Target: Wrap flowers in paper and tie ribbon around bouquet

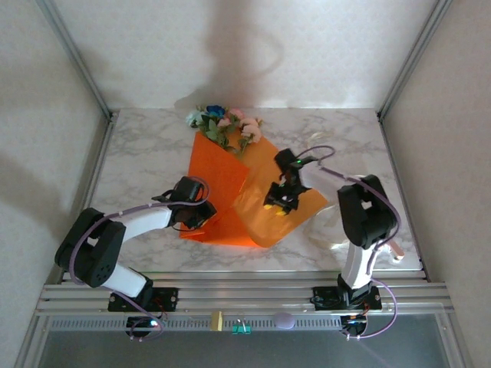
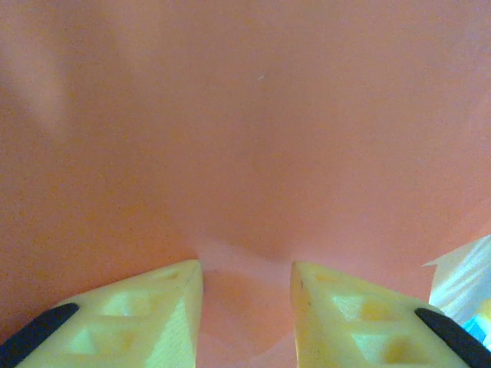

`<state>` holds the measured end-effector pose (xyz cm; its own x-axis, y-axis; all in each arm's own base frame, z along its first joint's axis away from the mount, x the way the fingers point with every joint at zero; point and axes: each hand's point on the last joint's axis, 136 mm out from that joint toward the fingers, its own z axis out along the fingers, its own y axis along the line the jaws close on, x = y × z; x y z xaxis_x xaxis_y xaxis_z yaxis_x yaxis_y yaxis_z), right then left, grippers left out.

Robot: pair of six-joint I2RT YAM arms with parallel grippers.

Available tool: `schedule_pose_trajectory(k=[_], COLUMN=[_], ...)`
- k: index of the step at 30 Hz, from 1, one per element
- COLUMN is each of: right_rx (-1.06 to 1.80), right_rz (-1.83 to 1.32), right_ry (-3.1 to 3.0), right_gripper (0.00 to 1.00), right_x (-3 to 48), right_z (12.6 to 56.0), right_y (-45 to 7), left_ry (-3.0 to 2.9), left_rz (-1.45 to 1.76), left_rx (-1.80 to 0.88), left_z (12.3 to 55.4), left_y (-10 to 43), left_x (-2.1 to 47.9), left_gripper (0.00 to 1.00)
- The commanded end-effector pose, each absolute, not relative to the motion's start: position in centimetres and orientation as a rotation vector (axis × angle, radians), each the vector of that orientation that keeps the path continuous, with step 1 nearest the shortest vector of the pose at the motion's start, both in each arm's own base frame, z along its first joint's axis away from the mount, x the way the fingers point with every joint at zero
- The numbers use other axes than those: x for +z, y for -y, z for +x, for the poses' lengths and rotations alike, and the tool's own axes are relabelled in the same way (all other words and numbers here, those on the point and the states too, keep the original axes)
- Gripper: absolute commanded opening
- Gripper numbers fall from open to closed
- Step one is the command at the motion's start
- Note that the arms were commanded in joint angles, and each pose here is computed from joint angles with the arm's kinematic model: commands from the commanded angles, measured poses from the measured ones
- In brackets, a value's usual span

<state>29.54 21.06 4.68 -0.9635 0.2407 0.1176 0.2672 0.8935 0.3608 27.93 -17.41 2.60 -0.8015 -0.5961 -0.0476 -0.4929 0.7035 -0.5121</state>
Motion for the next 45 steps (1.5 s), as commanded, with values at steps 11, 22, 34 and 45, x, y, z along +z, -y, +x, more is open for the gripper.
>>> schedule_pose_trajectory(k=[11,22,34,45], right_rx=[-0.290,-0.139,-0.159,-0.193], right_rz=[-0.685,-0.712,-0.683,-0.693], right_ry=[3.057,3.038,3.058,3.057], right_gripper=[0.47,0.52,0.53,0.25], right_x=[2.9,2.1,1.6,1.6], right_z=[35.2,31.9,32.7,33.7], right_y=[-7.2,-5.4,-6.5,-8.8], left_ry=[-2.752,-2.827,-2.865,-2.855], left_rz=[-0.541,-0.541,-0.531,-0.534], left_rx=[-0.934,-0.905,-0.888,-0.894], left_z=[29.5,28.7,28.0,28.2], left_y=[24.8,25.2,25.2,25.3], left_x=[6.4,2.5,1.0,1.0], left_gripper=[0.33,0.31,0.30,0.29])
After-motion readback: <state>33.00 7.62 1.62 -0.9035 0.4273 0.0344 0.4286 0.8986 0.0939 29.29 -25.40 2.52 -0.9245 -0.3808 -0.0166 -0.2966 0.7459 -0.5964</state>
